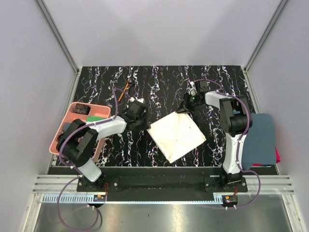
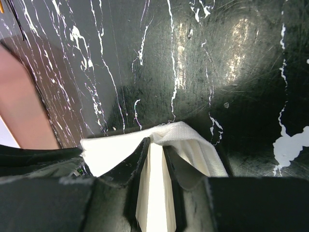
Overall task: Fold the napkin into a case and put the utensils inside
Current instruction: Fold the square-folded napkin at the center of the board.
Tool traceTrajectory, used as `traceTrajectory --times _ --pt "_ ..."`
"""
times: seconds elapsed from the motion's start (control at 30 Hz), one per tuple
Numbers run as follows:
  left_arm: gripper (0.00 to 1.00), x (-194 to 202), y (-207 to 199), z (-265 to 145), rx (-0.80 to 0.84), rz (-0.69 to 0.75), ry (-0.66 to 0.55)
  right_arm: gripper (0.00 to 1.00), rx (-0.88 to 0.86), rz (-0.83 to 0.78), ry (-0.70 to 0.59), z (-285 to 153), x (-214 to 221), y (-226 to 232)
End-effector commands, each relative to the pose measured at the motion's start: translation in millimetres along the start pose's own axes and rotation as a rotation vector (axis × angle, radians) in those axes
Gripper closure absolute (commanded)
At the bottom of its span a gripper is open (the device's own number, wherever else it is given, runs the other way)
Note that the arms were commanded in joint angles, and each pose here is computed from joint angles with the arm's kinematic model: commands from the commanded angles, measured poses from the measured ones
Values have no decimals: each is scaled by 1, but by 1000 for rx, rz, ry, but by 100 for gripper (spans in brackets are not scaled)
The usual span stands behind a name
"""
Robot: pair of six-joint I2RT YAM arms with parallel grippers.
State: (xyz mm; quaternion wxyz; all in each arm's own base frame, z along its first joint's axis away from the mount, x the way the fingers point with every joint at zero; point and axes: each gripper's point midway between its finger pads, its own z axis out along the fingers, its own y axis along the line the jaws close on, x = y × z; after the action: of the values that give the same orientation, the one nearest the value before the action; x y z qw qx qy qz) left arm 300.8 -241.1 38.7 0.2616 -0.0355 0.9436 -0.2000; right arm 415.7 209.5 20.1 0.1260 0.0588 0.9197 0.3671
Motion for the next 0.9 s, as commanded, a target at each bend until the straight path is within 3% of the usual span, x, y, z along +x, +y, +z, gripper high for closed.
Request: traceTrajectory --times 0.0,0.37,0.87 --pt "77 1 -7 4 9 11 0 76 -28 -29 -22 -1 -7 5" --pt "73 0 -4 -5 -22 33 -38 76 -37 -26 -16 1 -5 5" --pt "72 13 7 8 -73 41 8 76 -54 -20 -13 1 -5 8"
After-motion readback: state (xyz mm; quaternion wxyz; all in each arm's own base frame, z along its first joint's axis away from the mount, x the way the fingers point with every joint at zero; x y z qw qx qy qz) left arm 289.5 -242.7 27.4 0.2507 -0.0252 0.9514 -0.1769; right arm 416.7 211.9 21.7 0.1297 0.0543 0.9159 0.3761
